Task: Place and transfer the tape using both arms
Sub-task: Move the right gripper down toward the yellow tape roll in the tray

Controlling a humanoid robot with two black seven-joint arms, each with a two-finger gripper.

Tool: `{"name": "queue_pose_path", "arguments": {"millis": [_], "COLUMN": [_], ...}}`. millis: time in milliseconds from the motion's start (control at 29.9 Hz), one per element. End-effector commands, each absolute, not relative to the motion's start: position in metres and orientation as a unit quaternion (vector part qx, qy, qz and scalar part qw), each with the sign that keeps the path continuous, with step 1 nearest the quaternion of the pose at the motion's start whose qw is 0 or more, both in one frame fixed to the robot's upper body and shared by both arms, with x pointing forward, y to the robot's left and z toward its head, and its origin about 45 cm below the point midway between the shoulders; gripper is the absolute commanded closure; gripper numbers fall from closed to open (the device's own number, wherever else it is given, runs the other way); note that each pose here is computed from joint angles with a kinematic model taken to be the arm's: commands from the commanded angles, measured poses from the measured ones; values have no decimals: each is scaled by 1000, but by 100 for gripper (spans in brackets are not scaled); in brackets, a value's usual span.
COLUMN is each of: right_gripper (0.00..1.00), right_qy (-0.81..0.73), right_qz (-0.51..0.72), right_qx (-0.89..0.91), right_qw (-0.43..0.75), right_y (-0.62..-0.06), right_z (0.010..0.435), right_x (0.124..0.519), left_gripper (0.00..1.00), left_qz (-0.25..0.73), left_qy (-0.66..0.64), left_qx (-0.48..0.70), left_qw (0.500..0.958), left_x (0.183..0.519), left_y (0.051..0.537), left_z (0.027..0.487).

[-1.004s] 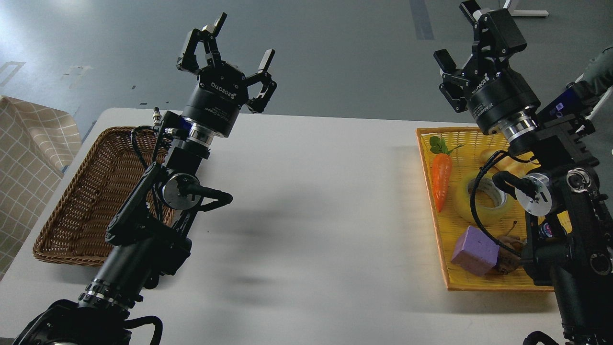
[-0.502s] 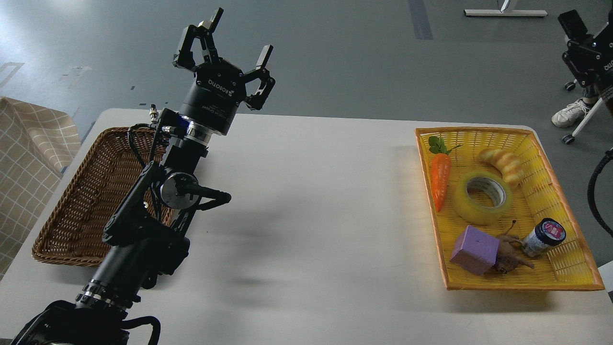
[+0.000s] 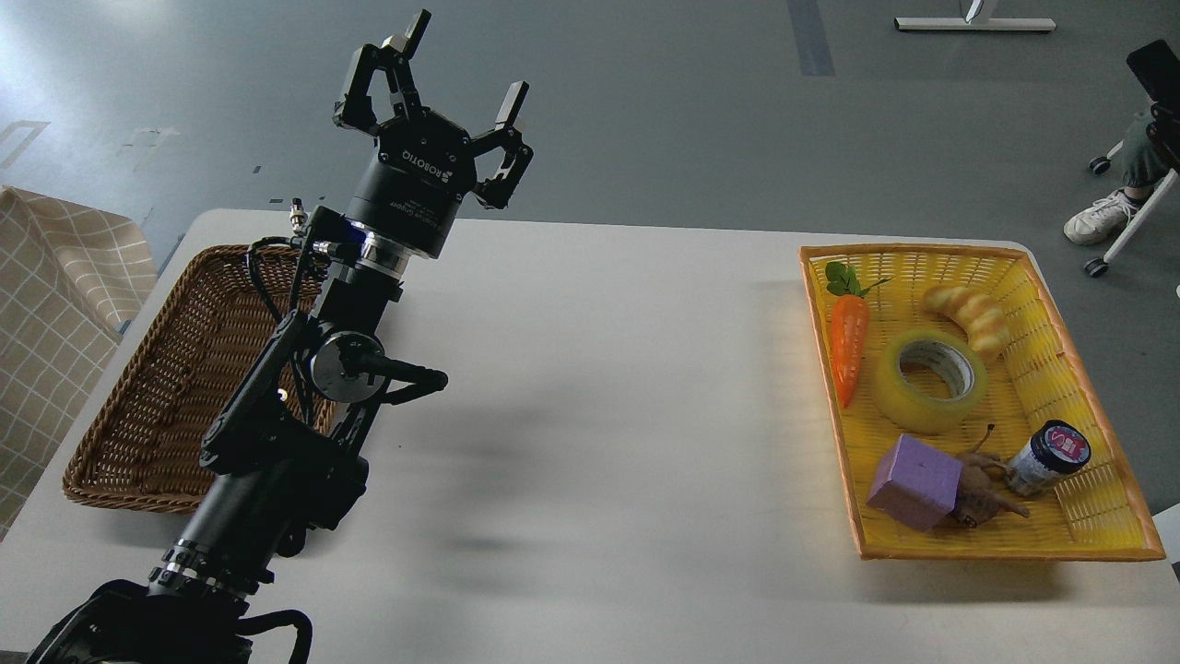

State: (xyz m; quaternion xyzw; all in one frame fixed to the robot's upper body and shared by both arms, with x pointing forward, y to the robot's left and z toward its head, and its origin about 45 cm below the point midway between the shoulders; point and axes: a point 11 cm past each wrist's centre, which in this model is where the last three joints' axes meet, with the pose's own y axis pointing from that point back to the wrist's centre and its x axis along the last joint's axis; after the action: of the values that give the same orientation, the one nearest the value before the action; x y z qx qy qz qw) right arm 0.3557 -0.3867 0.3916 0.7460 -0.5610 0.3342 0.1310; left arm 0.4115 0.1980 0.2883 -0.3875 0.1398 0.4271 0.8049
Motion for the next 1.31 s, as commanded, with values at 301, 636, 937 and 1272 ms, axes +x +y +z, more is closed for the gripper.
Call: {"name": "queue_pose_path", "arguments": {"millis": [301, 636, 937, 1272], "right_gripper": [1, 2, 2, 4], "right_qy": [-448, -439, -447, -413], "right_qz": [439, 377, 304, 278], "right_qx": [603, 642, 638, 649], "right_qw": [492, 503, 548, 575], "right_y": [-402, -392, -430, -432], "right_z": [329, 270, 218, 184], "right_x": [370, 374, 356, 347], "left_gripper": [2, 2, 2, 2], "left_qz": [430, 430, 433, 435], "left_qy": [142, 142, 140, 144], "left_qx": [-385, -383, -377, -374], "left_qw": [804, 805, 807, 806], "left_x": [410, 410, 410, 408], "left_y": [199, 200, 202, 203], "left_z": [285, 284, 282, 277]}}
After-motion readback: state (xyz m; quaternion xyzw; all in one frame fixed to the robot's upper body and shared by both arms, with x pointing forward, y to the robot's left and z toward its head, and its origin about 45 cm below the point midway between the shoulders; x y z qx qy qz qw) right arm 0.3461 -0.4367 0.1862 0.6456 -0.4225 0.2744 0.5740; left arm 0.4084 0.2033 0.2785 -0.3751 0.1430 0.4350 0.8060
